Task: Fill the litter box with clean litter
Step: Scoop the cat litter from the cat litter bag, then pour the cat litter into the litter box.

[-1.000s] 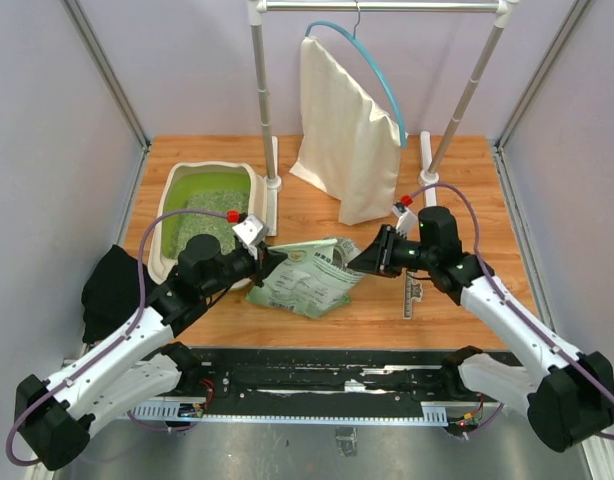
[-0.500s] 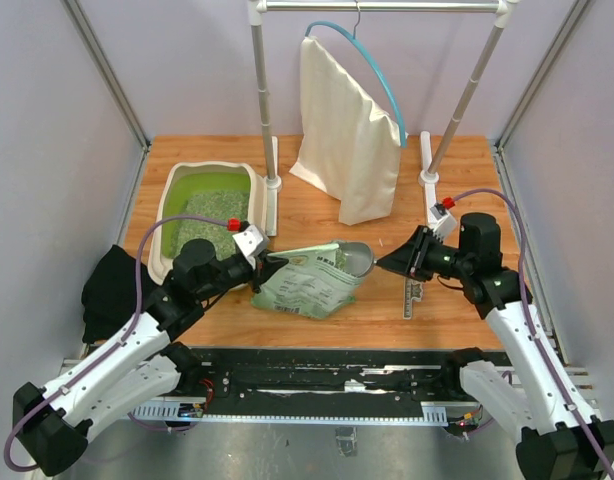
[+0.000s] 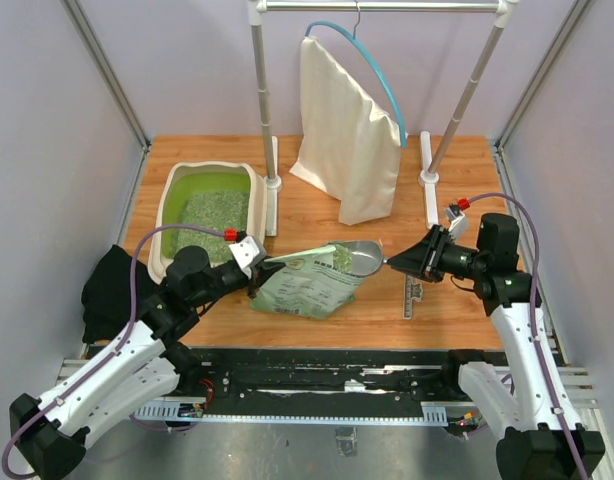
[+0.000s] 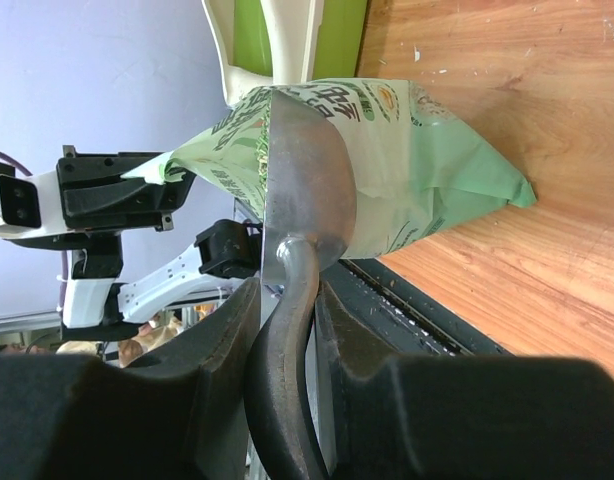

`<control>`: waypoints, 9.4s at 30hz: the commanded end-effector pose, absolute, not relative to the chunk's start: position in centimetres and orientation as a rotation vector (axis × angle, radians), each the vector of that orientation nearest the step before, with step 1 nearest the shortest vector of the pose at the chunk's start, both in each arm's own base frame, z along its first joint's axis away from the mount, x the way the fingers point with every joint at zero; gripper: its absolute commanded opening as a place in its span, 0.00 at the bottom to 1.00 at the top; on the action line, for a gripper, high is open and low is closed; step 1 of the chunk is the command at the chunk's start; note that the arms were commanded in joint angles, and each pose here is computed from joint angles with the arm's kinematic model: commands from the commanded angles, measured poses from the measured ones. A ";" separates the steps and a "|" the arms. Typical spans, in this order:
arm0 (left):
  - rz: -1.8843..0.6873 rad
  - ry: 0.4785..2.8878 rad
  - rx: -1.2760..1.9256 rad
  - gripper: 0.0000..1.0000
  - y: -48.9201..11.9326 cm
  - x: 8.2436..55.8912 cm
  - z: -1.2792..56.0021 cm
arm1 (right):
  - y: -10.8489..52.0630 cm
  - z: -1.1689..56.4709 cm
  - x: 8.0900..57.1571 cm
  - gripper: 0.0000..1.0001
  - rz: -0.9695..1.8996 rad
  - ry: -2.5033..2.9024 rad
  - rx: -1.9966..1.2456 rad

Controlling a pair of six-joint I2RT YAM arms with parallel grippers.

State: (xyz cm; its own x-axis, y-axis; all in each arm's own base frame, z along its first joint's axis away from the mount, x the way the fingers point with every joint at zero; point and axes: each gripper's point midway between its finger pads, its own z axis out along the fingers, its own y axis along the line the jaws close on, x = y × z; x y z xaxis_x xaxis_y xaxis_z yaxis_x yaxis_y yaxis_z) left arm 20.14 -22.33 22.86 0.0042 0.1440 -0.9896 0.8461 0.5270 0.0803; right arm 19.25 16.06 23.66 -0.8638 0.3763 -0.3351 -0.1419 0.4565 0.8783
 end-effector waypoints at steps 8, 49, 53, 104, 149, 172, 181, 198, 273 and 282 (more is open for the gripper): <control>-0.669 1.323 0.849 0.00 -22.6 20.6 27.1 | 15.2 23.1 18.1 0.01 1.476 2.232 0.150; -0.716 1.304 0.713 0.01 -22.3 21.1 28.4 | 14.5 22.4 17.2 0.01 1.657 2.095 0.202; -0.708 1.297 0.698 0.00 -22.1 21.2 28.3 | 16.8 23.5 18.0 0.01 1.742 2.012 0.191; -0.605 1.691 0.274 0.43 -22.3 29.8 23.7 | 13.3 31.5 18.5 0.01 1.388 1.951 0.164; -0.608 1.986 -0.301 1.00 -12.8 21.1 20.5 | 23.2 32.7 21.7 0.01 1.539 1.932 0.155; -0.602 2.012 -0.595 1.00 -6.5 23.8 22.1 | 33.4 35.0 25.6 0.01 1.525 1.886 0.163; -0.310 1.761 -0.764 1.00 -0.1 21.3 28.0 | 37.4 34.7 26.8 0.01 1.433 1.893 0.150; -0.255 1.741 -0.715 1.00 0.6 20.0 30.0 | 47.3 30.6 32.2 0.01 1.187 1.993 -0.013; -0.288 1.664 -0.627 1.00 0.3 19.0 32.8 | 56.7 25.1 29.6 0.01 0.823 1.970 -0.638; -0.330 1.635 -0.597 1.00 -0.3 18.5 34.3 | 51.0 26.0 30.7 0.01 0.529 1.920 -0.546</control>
